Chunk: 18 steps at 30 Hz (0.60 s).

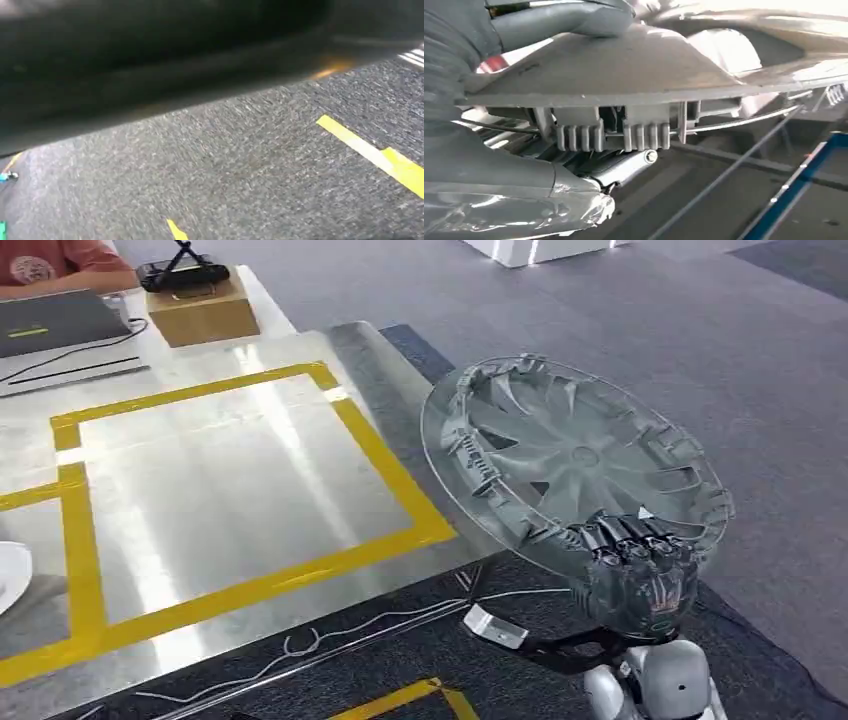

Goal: Take the parts from the cabinet and place them on the table.

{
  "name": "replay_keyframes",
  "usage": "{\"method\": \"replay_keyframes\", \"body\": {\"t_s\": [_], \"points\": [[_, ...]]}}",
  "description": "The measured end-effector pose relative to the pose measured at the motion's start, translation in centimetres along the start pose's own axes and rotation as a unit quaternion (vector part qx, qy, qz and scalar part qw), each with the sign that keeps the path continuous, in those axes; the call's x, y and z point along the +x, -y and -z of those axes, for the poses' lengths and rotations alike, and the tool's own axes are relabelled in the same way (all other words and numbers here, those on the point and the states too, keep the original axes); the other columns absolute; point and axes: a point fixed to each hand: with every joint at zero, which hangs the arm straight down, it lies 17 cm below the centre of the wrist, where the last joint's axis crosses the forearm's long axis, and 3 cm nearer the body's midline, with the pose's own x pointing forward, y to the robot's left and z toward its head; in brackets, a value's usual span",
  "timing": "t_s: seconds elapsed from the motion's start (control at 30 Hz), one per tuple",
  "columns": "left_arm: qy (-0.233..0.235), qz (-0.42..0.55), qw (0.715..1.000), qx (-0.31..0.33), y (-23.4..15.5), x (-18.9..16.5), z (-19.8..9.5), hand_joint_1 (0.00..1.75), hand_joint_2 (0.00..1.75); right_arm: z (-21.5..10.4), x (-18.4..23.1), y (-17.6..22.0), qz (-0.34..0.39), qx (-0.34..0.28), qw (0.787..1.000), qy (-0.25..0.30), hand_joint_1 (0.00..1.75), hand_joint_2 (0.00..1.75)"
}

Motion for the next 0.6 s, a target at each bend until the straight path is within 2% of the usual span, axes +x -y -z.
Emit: {"method": "replay_keyframes", "body": {"t_s": [0.47, 0.57, 0.6], "points": [[-0.003, 0.007, 1.000, -0.003, 0.1, -0.5, -0.1, 0.00, 0.00, -0.8, -0.7, -0.3, -0.008, 0.012, 1.000, -0.003, 1.75, 1.75], [-0.002, 0.005, 1.000, -0.005, 0.1, -0.3, 0.0, 0.00, 0.00, -0.7, -1.0, -1.2, -0.013, 0.015, 1.000, 0.019, 1.75, 1.75], [-0.003, 0.005, 1.000, -0.005, 0.1, -0.4, 0.0, 0.00, 0.00, -1.1, -1.4, -1.4, -0.017, 0.023, 1.000, 0.008, 1.75, 1.75]]}}
